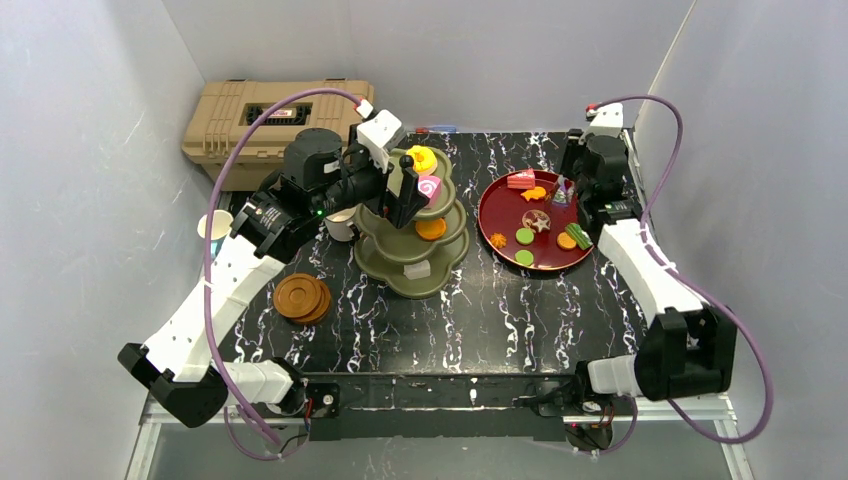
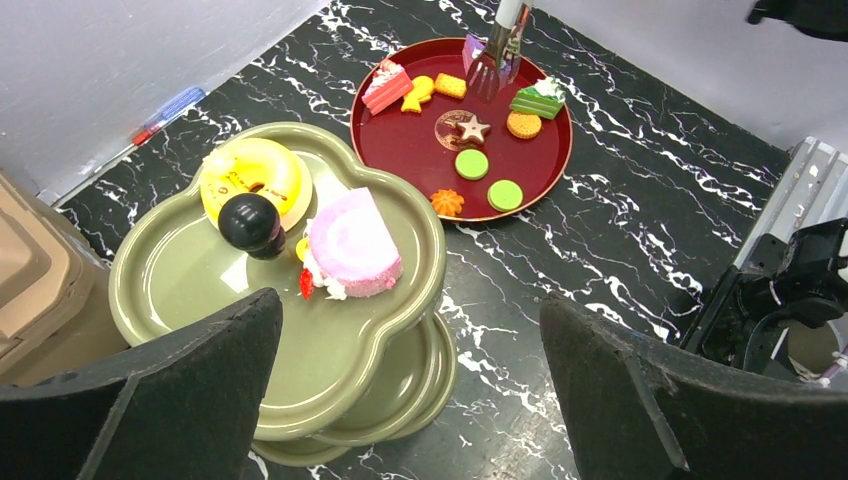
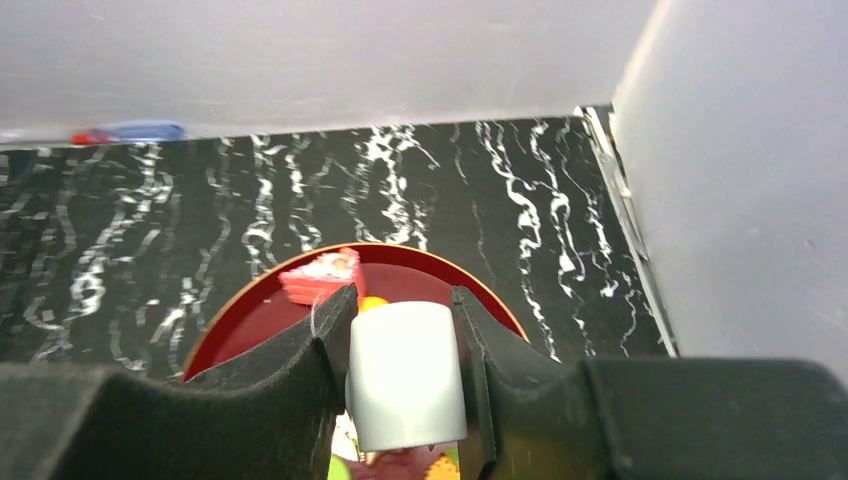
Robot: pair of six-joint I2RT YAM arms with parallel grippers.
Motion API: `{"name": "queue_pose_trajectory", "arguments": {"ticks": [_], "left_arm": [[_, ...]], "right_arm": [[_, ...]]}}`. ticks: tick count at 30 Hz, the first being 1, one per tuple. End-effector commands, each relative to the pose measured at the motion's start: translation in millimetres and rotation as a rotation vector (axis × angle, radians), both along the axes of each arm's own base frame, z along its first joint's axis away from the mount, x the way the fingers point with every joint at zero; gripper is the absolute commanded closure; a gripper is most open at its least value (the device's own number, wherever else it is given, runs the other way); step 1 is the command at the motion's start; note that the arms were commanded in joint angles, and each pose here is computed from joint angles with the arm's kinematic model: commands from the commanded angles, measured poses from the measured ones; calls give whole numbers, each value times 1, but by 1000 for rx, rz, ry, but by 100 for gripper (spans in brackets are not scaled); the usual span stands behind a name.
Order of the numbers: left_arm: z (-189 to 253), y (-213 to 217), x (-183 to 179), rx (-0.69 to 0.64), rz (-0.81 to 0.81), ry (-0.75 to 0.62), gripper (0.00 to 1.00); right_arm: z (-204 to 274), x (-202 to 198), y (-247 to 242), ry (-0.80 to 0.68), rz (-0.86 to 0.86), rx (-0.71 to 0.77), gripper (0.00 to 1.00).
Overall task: Serve the afternoon tea
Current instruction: Pick up the desert from the tray.
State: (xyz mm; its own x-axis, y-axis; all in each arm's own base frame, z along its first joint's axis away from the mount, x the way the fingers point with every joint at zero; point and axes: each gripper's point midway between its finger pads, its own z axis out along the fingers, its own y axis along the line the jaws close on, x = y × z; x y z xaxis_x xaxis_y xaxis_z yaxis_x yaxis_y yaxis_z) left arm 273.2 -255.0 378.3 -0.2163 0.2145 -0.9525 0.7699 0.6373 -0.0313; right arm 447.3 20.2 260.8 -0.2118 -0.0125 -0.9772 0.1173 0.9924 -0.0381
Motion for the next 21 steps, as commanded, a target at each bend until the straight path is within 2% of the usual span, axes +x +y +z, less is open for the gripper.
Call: {"name": "queue_pose_trajectory", "arguments": {"ticks": [1,7,12,18,21], "left_arm": [[17,7,0,-25,20,-28,1],[17,15,6,-20,65,-22,1],[12,28,17,-13,126,12,1],[12,39,19,-37,167,36,1],[12,42,18,-41,176,37,1]], "right_arm": [[56,-18,19,-119,59,15,99],[81,-48,63,-120,211,100,99],[104,-95,103,-112,346,159,99],[132,-149,123,-154,468,299,99],[137,-162,130,-161,521,354,99]]}}
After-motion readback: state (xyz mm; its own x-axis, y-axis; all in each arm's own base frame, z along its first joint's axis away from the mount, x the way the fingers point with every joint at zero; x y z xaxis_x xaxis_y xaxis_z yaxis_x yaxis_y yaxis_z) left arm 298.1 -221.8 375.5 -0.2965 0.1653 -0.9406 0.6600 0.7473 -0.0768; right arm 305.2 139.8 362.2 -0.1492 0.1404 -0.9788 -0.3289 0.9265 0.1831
